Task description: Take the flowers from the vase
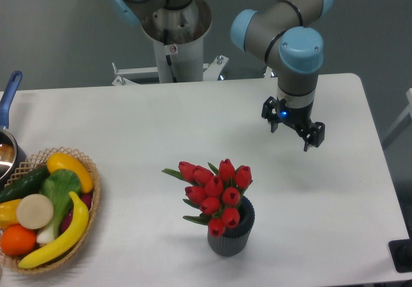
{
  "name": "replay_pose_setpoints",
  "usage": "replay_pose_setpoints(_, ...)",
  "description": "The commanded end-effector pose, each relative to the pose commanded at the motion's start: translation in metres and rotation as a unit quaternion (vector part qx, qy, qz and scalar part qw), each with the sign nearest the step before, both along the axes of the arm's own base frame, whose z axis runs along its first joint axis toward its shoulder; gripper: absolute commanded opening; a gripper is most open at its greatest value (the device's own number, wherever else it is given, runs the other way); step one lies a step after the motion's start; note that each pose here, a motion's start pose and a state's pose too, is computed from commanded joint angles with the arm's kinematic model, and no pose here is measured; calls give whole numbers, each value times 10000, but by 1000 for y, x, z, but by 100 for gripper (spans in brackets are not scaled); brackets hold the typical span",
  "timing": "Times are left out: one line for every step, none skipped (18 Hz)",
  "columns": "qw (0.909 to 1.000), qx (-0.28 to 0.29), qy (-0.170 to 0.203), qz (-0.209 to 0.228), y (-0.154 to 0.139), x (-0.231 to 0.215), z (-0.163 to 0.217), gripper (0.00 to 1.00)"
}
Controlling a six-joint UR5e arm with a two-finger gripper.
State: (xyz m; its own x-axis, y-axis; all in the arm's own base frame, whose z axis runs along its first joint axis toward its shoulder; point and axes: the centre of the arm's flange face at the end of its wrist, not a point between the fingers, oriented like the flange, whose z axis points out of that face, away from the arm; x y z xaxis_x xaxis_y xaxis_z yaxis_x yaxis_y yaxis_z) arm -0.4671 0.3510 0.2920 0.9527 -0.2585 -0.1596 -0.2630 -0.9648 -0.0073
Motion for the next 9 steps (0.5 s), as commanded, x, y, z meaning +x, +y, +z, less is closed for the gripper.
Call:
replay_pose_setpoints(10000,-10,-4,-6,1,0,-1,100)
replay_pose_setpoints(10000,-4,10,-22,2,1,1,100)
replay_pose_setpoints(10000,-1,17,-22,3,0,1,100)
replay_pose_setpoints(10000,13,11,-24,3,0,1,100)
replay_pose_setpoints(10000,11,4,-24,4,1,1,100)
replay_pose_setpoints(10000,11,4,-24,3,2,1,100)
replay_pose_setpoints(10000,15,-6,-33,3,4,0,100)
replay_pose_setpoints(10000,49,-22,-39,3,6,1,100)
replay_pose_setpoints(9999,104,-30,-56,4,9,2,100)
